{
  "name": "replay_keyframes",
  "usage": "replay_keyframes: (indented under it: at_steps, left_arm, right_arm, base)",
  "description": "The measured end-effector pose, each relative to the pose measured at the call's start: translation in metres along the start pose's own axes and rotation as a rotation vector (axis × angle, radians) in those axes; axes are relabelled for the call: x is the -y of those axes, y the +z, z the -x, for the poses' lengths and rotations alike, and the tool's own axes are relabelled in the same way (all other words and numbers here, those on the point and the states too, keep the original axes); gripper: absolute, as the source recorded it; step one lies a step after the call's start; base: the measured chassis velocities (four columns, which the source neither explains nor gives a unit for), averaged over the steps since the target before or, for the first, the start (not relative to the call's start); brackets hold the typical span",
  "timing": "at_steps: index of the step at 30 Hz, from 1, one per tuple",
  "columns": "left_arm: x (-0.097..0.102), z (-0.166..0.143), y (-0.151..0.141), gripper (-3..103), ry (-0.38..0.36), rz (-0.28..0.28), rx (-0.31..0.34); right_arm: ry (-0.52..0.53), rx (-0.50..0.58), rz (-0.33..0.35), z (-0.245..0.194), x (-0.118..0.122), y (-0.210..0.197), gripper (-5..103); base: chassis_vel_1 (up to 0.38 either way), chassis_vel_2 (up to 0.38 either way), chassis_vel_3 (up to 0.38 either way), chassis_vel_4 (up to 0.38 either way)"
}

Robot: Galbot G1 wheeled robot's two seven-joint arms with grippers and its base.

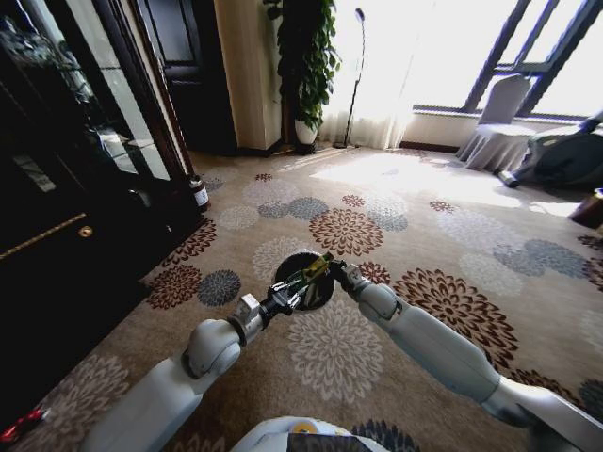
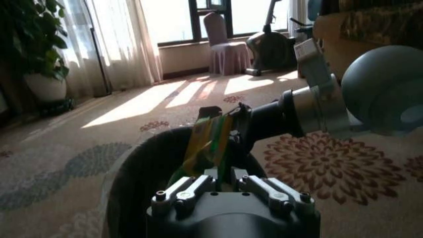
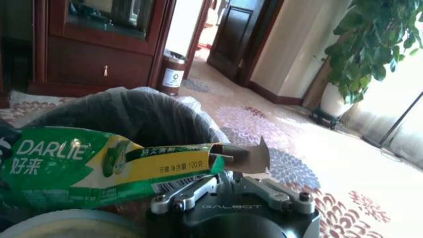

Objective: Pick up the trash from the ground and place it into the trash bin.

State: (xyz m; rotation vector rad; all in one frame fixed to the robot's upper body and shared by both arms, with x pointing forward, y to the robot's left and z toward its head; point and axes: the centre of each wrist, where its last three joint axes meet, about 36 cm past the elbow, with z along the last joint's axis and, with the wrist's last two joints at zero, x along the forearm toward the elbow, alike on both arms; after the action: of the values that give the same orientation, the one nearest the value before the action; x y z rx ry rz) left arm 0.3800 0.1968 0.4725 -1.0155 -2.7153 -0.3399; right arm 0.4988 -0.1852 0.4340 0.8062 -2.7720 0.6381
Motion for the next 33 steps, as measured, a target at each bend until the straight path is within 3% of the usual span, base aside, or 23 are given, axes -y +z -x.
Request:
replay_keyframes:
  at_steps: [7,23,33]
  left_arm:
    - [-0.011,0.021,0.003,2,0.000,0.016,-0.025]
    - [-0.031,0.057,0.008,0,-0.029,0.023,-0.144]
    - [-0.036,0.073,0.011,0,-0.070,0.017,-0.178]
  right_arm:
    - [-0.010,0.024,0.000,-0.010,-0.003,-0.007,1]
    - [-0.053,0.087,-0.002,-0.025,-0.016,-0.027,1]
    - [-0.095,0.105,-0.011,-0.035,-0.028,-0.033,1]
  base:
    - [0.000,0.000,0.000,0.000]
    - [0.000,0.000,0.000,0.000]
    - [0.000,0.000,0.000,0.000]
